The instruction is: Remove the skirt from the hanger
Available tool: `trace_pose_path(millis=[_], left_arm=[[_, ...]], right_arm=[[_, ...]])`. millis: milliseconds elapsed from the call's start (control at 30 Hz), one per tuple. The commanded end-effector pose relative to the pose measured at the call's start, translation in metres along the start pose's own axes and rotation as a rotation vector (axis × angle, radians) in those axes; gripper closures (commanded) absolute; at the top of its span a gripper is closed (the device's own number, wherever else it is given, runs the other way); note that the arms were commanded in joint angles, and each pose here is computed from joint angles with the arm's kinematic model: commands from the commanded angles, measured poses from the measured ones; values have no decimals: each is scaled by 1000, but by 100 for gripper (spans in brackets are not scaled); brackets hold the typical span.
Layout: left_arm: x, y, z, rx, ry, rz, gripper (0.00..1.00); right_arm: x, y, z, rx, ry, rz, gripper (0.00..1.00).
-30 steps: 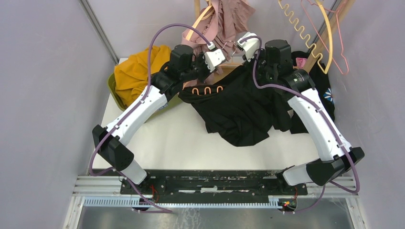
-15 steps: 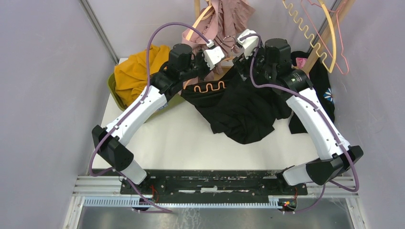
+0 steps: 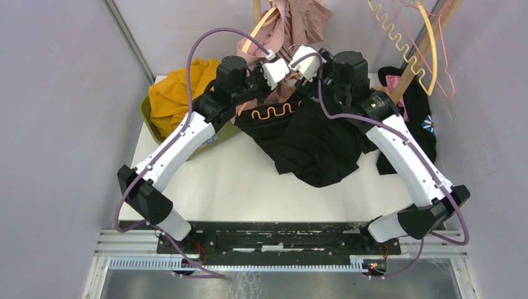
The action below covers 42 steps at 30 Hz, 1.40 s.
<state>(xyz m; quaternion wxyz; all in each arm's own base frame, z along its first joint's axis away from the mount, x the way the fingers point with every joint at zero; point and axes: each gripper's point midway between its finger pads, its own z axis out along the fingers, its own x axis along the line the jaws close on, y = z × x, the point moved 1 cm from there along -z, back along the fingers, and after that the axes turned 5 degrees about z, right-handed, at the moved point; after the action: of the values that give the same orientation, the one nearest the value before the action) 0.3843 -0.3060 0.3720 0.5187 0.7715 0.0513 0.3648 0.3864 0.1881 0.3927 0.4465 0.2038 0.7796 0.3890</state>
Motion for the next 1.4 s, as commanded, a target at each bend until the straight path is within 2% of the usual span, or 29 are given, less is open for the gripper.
trace_pose_path(millis=[0, 300, 567, 767, 1133, 1367], left_arm=[[38, 70, -26, -201, 139, 20, 97], [36, 70, -21, -204, 121, 14, 97], [30, 69, -23, -210, 96, 14, 97], [31, 71, -31, -203, 101, 28, 97], [32, 69, -46, -180, 126, 55, 97], [33, 68, -51, -170, 136, 63, 97]], right_arm=[[-23, 43, -35, -114, -68, -104, 29], [-13, 48, -66, -144, 2, -187, 26], [-28, 39, -43, -95, -93, -369, 20], [-21, 48, -12, -131, -44, -349, 16], [-7, 37, 19, -172, 73, -304, 14], [-4, 9, 28, -207, 178, -112, 7]])
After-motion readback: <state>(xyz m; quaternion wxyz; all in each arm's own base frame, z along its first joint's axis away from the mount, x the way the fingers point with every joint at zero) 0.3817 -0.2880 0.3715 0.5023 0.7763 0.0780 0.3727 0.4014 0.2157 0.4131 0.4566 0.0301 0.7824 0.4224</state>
